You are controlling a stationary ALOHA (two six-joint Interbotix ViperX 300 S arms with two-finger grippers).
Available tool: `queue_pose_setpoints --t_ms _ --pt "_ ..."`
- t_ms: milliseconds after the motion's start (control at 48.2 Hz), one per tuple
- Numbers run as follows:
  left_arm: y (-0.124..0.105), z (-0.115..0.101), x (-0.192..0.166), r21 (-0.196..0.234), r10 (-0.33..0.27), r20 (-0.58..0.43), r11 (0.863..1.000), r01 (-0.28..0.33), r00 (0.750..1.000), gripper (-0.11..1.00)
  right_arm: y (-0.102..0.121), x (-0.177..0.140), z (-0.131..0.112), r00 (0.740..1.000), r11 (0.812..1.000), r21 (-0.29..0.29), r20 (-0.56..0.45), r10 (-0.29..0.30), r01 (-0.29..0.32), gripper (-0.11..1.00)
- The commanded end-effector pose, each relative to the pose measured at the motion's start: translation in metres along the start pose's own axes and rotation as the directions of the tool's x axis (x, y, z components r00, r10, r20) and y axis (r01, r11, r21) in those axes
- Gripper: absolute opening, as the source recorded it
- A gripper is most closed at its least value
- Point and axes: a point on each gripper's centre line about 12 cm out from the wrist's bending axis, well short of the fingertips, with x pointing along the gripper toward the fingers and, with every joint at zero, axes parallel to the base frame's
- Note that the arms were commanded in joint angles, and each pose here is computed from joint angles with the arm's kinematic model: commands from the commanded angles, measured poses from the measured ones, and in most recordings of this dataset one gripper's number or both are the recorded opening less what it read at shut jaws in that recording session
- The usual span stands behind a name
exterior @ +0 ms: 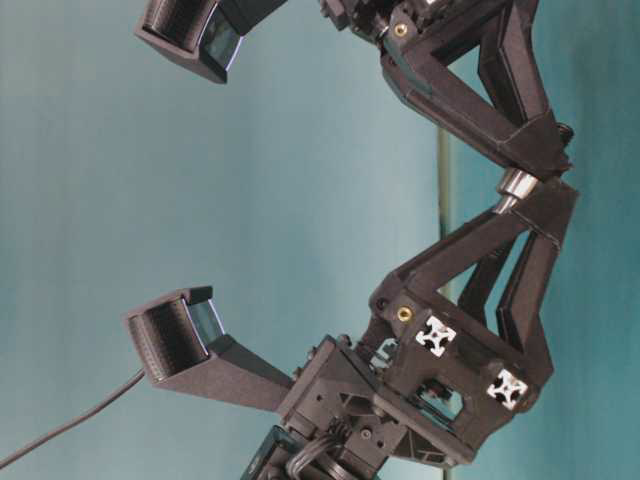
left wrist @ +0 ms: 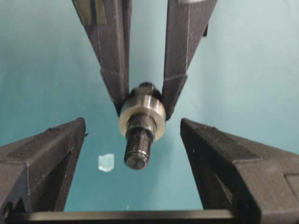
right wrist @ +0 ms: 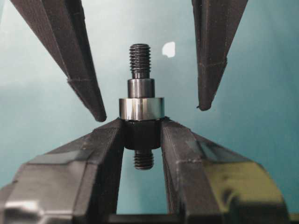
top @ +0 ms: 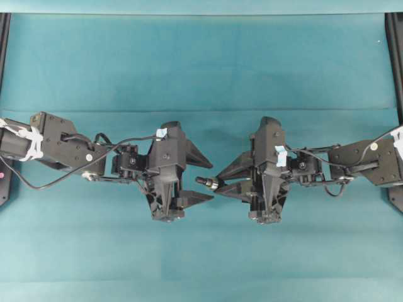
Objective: Insert the washer onto the shaft with both hands.
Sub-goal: 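Open left gripper to release washer and pull it back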
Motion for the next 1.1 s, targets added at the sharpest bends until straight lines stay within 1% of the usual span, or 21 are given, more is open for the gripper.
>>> queue_pose_setpoints --t_ms 0,166,332,477,705,913,1079 --pt "-0.004 0.011 -0.003 0.006 -0.009 0.024 1.000 0.009 1.000 0.89 0.002 0.000 0.008 1.000 1.000 -0.008 0.022 0.005 -0.005 0.00" --pt "-0.004 0.005 -0.010 0.007 -0.003 -0.028 1.000 0.004 1.000 0.88 0.002 0.001 0.007 1.000 1.000 -0.008 0.015 0.003 -0.003 0.00" --pt "-0.002 -0.010 -0.023 0.006 0.008 -0.113 1.000 -0.007 0.994 0.88 0.002 0.000 0.008 1.000 1.000 -0.008 0.016 0.004 -0.004 0.00" --pt "-0.001 -0.019 -0.035 0.001 0.014 -0.164 1.000 -0.014 0.986 0.88 0.002 0.000 0.008 1.000 1.000 -0.008 0.016 0.004 -0.004 0.00" --pt "0.000 -0.026 -0.045 0.001 0.017 -0.188 1.000 -0.017 0.982 0.88 0.002 0.001 0.007 1.000 1.000 -0.009 0.015 0.004 -0.004 0.00" --pt "0.001 -0.036 -0.049 0.000 0.023 -0.237 1.000 -0.024 0.971 0.88 0.002 0.001 0.007 1.000 1.000 -0.008 0.015 0.005 -0.005 0.00" --pt "0.001 -0.037 -0.050 0.000 0.024 -0.245 1.000 -0.025 0.969 0.88 0.002 0.001 0.007 1.000 1.000 -0.007 0.015 0.005 -0.005 0.00"
